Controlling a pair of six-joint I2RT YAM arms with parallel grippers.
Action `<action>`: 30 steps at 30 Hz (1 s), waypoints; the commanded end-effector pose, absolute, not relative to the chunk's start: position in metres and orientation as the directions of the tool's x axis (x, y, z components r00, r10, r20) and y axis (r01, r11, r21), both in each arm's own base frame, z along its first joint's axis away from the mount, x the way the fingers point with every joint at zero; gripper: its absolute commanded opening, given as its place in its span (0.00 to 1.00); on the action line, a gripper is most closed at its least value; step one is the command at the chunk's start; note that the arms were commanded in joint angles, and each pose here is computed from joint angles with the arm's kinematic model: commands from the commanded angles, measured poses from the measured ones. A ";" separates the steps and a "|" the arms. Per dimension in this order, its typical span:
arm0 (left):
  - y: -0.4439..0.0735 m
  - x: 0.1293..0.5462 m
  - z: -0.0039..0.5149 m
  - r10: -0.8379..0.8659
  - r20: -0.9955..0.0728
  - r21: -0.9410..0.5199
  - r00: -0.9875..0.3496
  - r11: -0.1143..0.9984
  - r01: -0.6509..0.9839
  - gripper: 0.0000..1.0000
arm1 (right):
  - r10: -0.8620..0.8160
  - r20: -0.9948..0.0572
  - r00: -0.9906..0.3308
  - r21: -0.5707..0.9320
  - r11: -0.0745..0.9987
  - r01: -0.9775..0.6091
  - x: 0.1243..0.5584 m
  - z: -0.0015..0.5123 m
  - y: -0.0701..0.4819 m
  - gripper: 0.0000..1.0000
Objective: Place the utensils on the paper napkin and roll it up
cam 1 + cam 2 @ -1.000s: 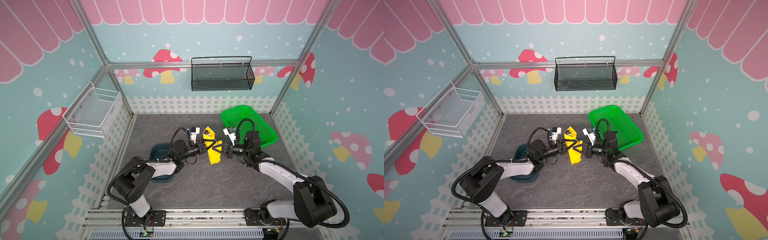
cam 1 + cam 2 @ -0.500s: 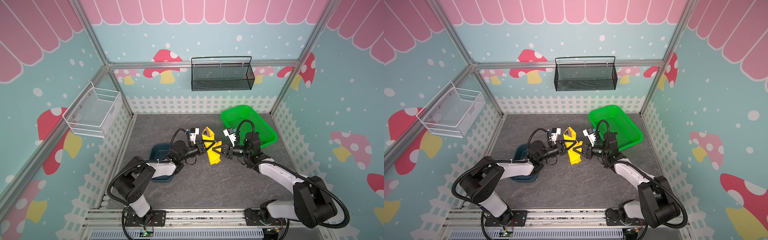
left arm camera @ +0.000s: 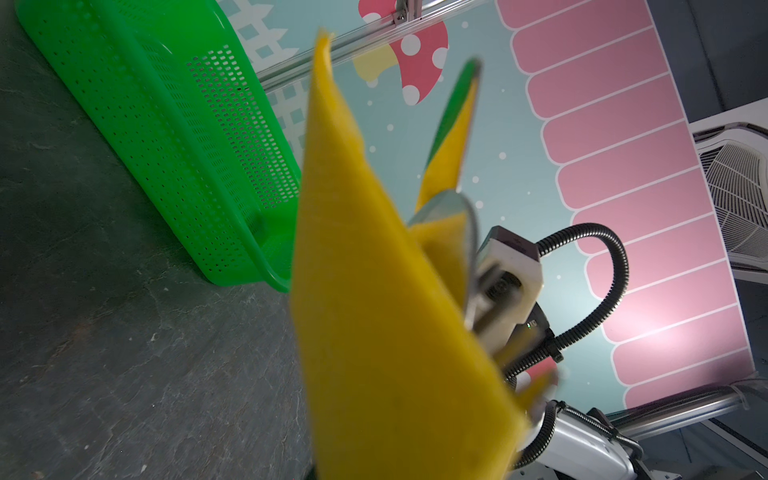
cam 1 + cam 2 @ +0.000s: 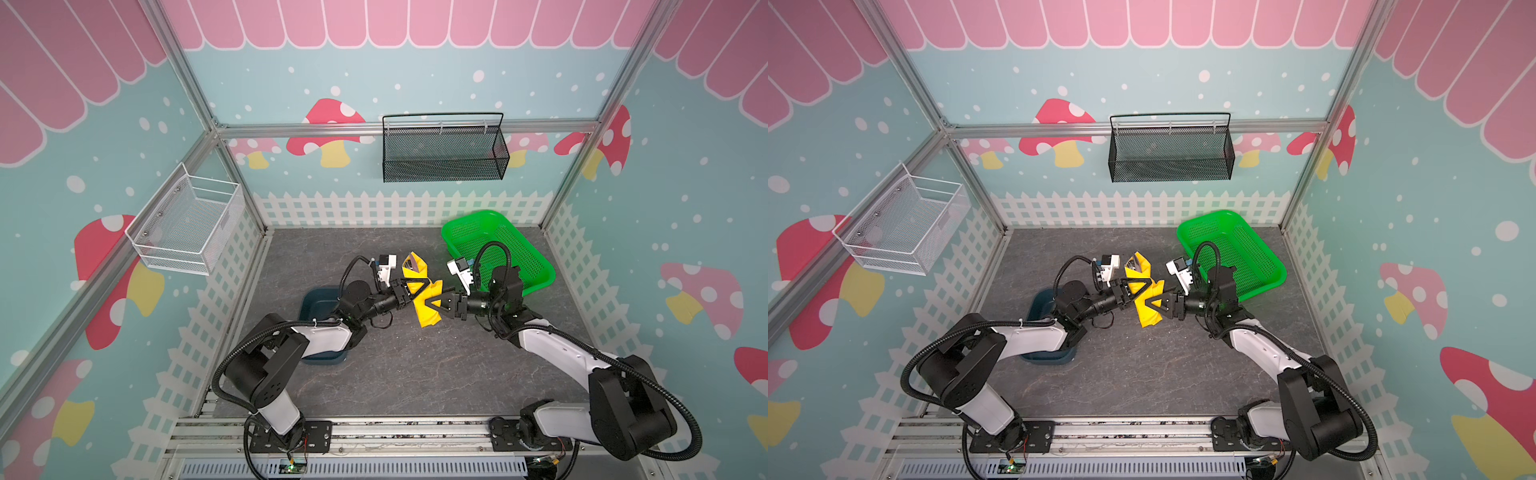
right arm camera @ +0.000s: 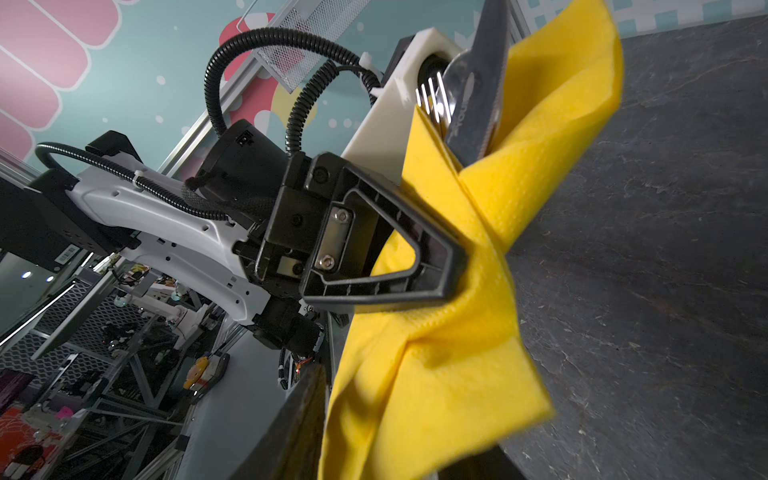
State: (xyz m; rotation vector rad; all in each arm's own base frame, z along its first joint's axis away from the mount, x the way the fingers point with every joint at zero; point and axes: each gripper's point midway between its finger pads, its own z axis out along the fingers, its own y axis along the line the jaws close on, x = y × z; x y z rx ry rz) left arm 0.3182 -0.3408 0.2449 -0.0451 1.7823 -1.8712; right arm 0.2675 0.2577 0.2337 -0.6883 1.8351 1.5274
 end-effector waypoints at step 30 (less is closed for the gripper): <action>-0.339 0.314 0.268 -0.434 -0.345 -0.918 -0.833 -0.028 0.394 0.34 | 0.025 -0.743 -0.669 0.668 0.088 -0.739 0.258 0.240 0.263 0.04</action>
